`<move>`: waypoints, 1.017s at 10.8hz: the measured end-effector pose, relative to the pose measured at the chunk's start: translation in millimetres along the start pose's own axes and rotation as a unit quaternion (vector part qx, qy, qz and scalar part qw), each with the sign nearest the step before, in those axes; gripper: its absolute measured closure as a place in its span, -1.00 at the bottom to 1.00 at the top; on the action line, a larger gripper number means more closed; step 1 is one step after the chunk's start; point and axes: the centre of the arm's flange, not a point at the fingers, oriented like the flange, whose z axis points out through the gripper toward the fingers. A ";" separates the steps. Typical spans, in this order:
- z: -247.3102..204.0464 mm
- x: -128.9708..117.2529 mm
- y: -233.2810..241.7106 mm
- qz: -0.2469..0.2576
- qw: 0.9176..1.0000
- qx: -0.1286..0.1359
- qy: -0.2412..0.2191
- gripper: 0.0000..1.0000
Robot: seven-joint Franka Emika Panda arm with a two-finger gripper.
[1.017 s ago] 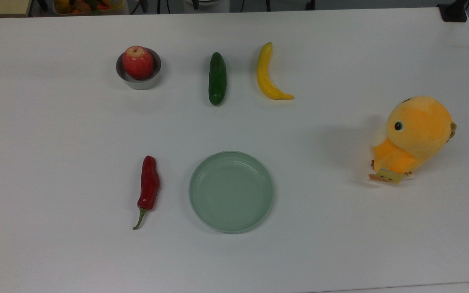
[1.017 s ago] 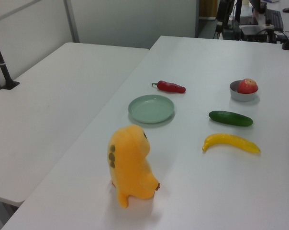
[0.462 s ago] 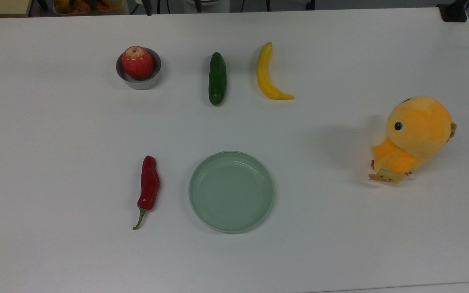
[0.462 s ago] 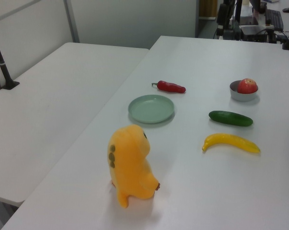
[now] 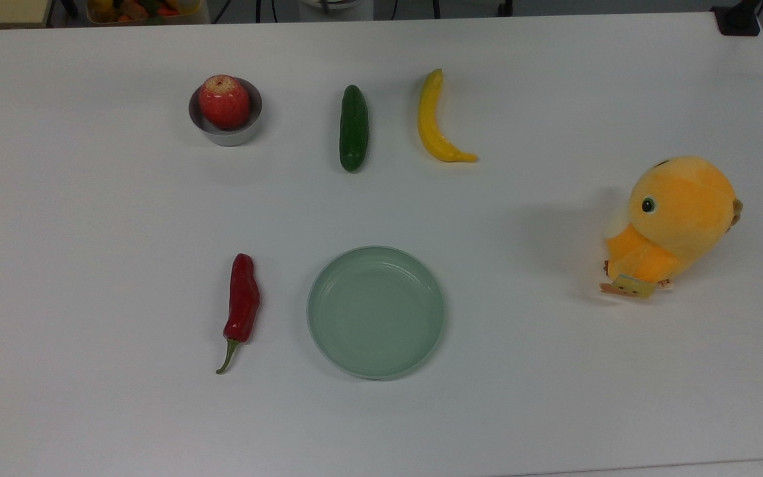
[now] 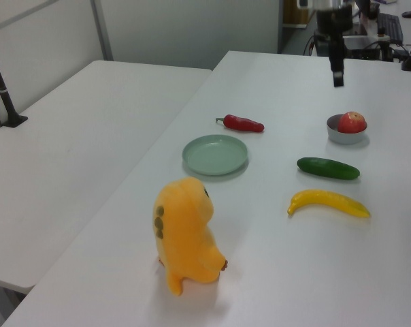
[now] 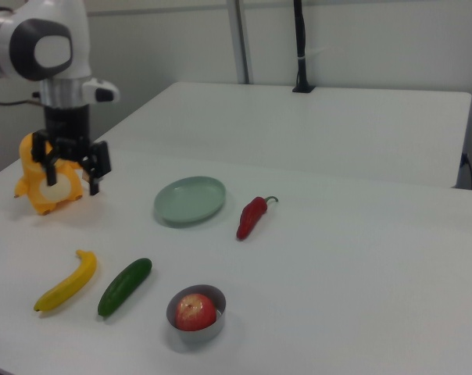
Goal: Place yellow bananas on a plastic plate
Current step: 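Move the gripper over the yellow banana and lower it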
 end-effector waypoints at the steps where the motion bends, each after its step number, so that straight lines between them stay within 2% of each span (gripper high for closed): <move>1: 19.1 0.4 -20.3 -0.018 1.000 -0.004 -0.022 -1.00; 3: 61.5 -0.9 -50.9 -0.046 0.997 -0.011 -0.063 -1.00; 5: 87.0 1.8 -51.5 -0.046 0.997 -0.013 -0.065 -1.00; 8: 128.3 15.5 -42.5 -0.042 0.999 -0.021 -0.021 -0.99; 11: 147.5 32.3 -37.8 -0.040 0.999 -0.021 0.027 -0.99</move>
